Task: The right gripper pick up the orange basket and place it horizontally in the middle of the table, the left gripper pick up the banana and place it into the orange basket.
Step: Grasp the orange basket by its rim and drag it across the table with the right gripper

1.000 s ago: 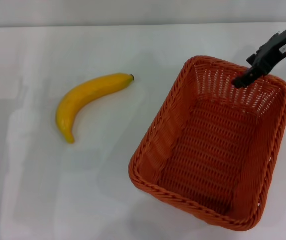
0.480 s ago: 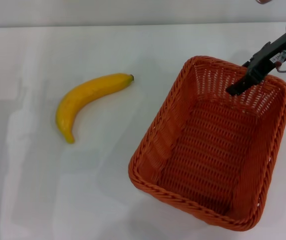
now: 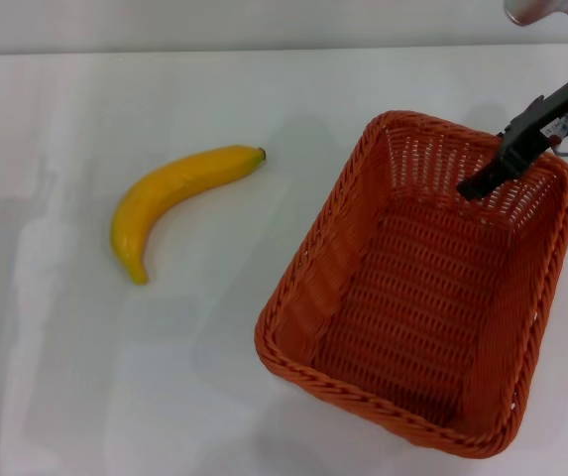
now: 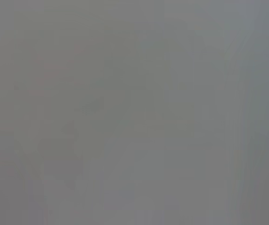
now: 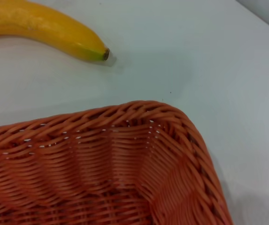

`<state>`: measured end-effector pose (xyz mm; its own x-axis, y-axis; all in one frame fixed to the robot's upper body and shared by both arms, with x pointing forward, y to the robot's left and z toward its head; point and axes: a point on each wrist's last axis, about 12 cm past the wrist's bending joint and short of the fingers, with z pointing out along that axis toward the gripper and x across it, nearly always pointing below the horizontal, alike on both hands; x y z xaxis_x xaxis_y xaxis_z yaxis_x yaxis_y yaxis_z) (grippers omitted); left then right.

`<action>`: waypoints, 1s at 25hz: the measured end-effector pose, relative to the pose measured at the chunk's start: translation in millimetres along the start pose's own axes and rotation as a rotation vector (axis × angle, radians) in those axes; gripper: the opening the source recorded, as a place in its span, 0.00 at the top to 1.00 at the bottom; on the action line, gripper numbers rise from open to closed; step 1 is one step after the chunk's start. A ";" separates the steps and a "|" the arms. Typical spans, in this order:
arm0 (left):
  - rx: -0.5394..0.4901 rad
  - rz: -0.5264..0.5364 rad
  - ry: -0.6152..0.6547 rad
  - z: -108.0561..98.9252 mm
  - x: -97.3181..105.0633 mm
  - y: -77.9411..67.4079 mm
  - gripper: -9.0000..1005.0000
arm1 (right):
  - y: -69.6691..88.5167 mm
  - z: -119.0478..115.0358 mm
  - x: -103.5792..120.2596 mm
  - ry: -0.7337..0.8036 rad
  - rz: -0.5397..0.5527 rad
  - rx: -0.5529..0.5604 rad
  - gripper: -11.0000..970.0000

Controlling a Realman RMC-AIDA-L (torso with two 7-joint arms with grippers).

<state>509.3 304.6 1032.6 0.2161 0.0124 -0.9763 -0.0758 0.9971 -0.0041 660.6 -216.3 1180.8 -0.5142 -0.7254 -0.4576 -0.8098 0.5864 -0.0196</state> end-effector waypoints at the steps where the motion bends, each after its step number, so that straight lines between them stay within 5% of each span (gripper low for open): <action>1: 0.000 0.000 0.000 0.0 0.0 0.0 0.14 | 0.0 0.2 0.5 0.001 0.002 0.000 0.18; 12: -0.004 0.001 0.005 -2.3 0.8 1.5 0.14 | -0.9 -0.7 5.7 0.019 0.060 0.010 0.19; 25: -0.003 0.002 0.005 -2.7 1.0 1.5 0.14 | -1.5 -3.9 8.5 0.037 0.111 -0.002 0.68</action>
<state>506.8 305.8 1031.1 0.2107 0.0139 -0.9775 -0.0791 0.9969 -0.0029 656.3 -224.7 1180.4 -0.6104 -0.6690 -0.4240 -0.7482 0.6627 0.0313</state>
